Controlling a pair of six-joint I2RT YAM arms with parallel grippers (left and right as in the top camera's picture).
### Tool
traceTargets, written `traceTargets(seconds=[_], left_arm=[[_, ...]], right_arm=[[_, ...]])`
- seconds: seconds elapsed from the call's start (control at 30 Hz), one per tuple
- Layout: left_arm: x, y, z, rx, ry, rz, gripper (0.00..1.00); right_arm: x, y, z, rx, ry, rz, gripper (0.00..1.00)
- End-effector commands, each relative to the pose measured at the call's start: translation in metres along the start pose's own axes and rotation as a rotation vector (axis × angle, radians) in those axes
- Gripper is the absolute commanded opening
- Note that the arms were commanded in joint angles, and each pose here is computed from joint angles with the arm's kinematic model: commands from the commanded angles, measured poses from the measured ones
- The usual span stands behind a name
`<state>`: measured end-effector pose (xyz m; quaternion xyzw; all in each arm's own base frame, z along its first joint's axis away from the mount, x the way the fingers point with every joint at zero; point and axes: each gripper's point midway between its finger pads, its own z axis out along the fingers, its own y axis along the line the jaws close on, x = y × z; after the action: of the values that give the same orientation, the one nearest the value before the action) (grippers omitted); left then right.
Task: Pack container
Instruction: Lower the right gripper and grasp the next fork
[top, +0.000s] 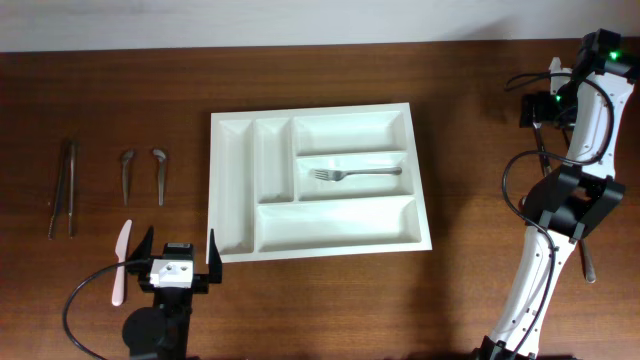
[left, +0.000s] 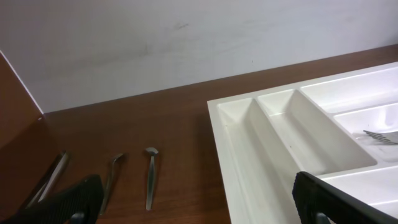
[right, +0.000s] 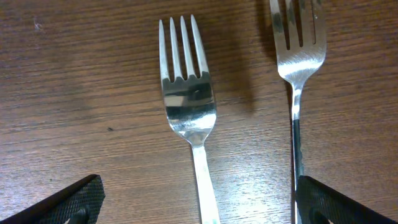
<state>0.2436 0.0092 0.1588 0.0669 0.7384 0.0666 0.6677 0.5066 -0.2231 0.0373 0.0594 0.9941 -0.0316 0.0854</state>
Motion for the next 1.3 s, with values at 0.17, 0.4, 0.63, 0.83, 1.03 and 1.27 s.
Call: traceTargets(seconds=[0.17,0.4,0.63,0.83,1.03,1.27], left_arm=[[0.002,0.002,0.0,-0.012,0.0,0.015,0.99],[0.002,0.002,0.0,-0.012,0.0,0.015,0.99],[0.002,0.002,0.0,-0.012,0.0,0.015,0.99],[0.002,0.002,0.0,-0.012,0.0,0.015,0.99],[0.002,0.002,0.0,-0.012,0.0,0.015,0.99],[0.002,0.002,0.0,-0.012,0.0,0.015,0.99]], right_arm=[[0.007,-0.004,0.016,0.003,0.034,0.0,0.99],[0.02,0.001,0.033,-0.016,0.092,-0.01,0.99],[0.026,0.003,0.044,-0.023,0.115,-0.013,0.99],[0.024,0.002,0.047,-0.018,0.111,-0.021,0.99],[0.031,-0.001,0.053,0.0,0.14,-0.042,0.89],[0.034,0.0,0.055,-0.004,0.15,-0.042,0.67]])
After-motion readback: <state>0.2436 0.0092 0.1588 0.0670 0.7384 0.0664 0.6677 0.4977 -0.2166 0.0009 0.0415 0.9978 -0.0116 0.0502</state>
